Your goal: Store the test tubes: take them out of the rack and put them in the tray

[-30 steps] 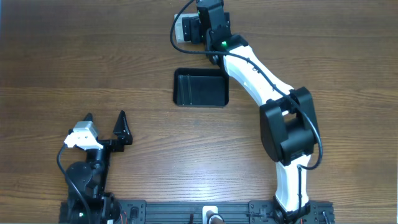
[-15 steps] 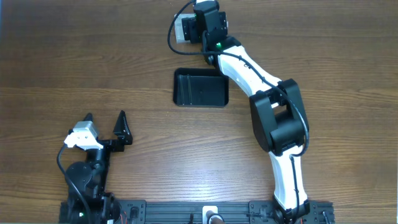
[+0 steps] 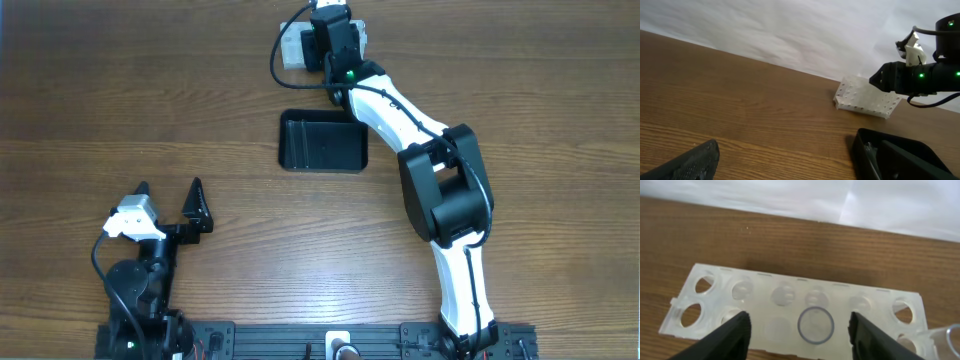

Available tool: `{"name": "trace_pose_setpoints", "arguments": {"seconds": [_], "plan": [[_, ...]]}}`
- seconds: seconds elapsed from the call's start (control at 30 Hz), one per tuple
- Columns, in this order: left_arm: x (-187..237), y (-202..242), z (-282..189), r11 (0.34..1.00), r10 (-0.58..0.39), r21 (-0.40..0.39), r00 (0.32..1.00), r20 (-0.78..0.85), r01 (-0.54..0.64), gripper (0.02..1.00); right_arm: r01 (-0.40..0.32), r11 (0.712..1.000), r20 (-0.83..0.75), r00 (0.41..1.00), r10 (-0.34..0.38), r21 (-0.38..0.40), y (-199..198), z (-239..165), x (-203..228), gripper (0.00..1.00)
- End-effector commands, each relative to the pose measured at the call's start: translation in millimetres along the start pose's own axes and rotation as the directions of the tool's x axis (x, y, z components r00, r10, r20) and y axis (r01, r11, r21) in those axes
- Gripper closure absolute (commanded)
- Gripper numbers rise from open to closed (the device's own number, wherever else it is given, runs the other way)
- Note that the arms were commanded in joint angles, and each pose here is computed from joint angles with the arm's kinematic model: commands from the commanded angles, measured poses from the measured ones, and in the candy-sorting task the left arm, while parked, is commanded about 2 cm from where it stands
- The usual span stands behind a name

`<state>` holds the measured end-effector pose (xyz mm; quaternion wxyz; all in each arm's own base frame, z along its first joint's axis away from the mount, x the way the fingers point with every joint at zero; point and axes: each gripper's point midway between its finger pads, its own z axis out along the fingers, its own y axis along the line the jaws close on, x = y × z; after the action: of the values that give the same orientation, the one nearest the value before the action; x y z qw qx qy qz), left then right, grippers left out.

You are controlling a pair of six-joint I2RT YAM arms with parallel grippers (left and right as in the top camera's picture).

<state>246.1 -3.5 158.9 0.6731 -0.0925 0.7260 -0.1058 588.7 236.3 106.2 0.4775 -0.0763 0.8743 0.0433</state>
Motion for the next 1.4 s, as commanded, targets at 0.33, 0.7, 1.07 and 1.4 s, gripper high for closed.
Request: {"name": "trace_pose_setpoints", "arguments": {"seconds": [0.33,0.7,1.07,1.4], "plan": [[2,1,0,1.0,0.01,-0.001,1.0,-0.004,-0.01,0.018,-0.001,0.999,0.017,1.0,0.0,0.033,-3,1,-6,0.678],[2,1,0,1.0,0.01,-0.001,1.0,-0.004,-0.01,0.018,-0.001,0.999,0.016,1.0,0.0,0.033,-2,1,-6,0.807],[2,1,0,1.0,0.01,-0.001,1.0,-0.004,-0.01,0.018,0.004,0.999,0.033,0.999,-0.006,0.042,-4,-5,-15,0.888],[2,1,0,1.0,0.01,-0.001,1.0,-0.004,-0.01,0.018,-0.012,0.999,0.219,0.976,0.003,0.039,-13,-101,-119,0.888]]}}
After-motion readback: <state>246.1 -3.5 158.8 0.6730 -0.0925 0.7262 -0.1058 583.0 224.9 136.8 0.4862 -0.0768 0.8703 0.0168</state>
